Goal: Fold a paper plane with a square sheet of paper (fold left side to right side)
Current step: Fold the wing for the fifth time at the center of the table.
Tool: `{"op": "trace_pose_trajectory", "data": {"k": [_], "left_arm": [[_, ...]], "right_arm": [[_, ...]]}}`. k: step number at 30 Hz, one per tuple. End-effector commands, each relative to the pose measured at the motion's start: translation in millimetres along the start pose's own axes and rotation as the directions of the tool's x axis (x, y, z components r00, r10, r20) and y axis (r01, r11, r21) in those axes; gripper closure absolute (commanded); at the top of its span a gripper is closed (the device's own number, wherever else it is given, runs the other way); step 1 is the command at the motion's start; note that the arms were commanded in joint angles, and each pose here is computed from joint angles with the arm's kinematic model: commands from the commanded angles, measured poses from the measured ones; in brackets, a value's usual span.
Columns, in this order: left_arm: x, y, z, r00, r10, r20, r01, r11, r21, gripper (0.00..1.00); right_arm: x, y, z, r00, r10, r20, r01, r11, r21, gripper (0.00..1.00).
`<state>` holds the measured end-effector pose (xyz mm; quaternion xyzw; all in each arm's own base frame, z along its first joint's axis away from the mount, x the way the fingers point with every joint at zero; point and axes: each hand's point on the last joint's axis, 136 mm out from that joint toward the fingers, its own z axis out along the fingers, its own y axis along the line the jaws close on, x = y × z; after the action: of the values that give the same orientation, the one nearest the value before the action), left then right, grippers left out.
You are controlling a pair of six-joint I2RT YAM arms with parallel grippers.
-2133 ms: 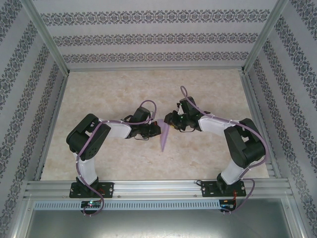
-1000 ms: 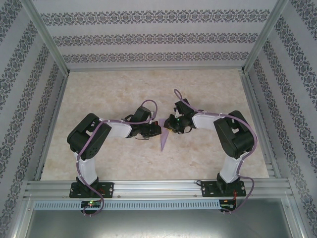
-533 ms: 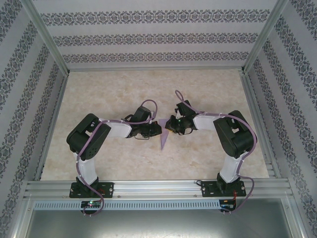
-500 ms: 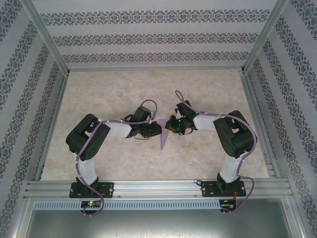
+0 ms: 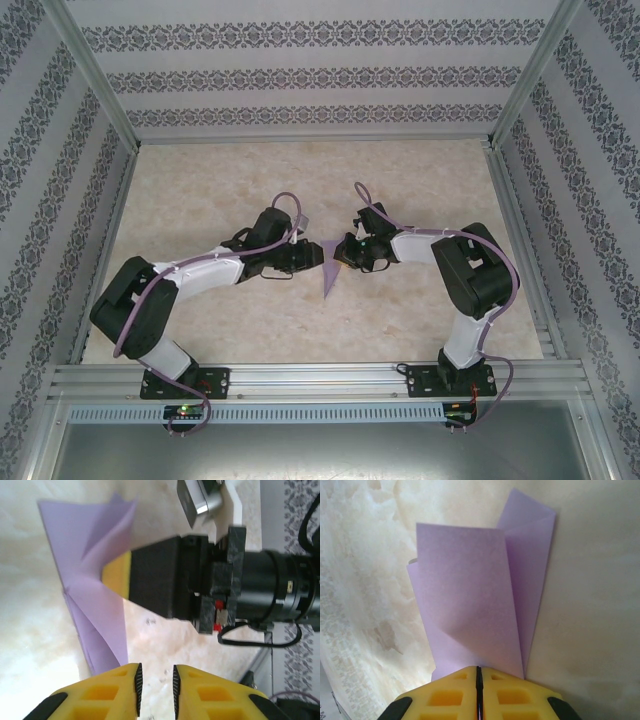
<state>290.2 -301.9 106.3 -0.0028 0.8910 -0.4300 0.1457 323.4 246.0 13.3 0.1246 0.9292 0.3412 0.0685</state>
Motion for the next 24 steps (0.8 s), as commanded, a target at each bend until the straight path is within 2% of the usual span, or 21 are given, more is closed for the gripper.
{"op": "trace_pose_trajectory", "data": {"k": [1,5,10,15,24], "left_arm": [[24.7,-22.0,7.5,0.993,-0.021,-0.116,0.032,0.995,0.1,0.77],[32.7,-29.2,18.8,0.987,-0.027,-0.161,0.044,0.994,0.104,0.77],[38.2,-16.1,32.6,0.98,-0.057,-0.188,0.07,0.996,0.061,0.77],[46.9,-14.2,44.2,0.97,-0.064,-0.235,0.082,0.994,0.072,0.77],[61.4,15.7,53.5,0.96,-0.096,-0.264,0.091,0.995,-0.033,0.78]], "right_arm": [[19.1,-49.1,9.7,0.997,0.061,-0.049,-0.053,0.987,0.154,0.91],[19.7,-49.7,9.6,0.997,0.062,-0.046,-0.054,0.986,0.156,0.91],[20.5,-49.1,9.6,0.997,0.059,-0.051,-0.05,0.986,0.156,0.91],[20.8,-48.7,10.0,0.997,0.058,-0.054,-0.049,0.987,0.155,0.91],[21.2,-48.9,10.0,0.997,0.058,-0.055,-0.049,0.987,0.154,0.91]]}}
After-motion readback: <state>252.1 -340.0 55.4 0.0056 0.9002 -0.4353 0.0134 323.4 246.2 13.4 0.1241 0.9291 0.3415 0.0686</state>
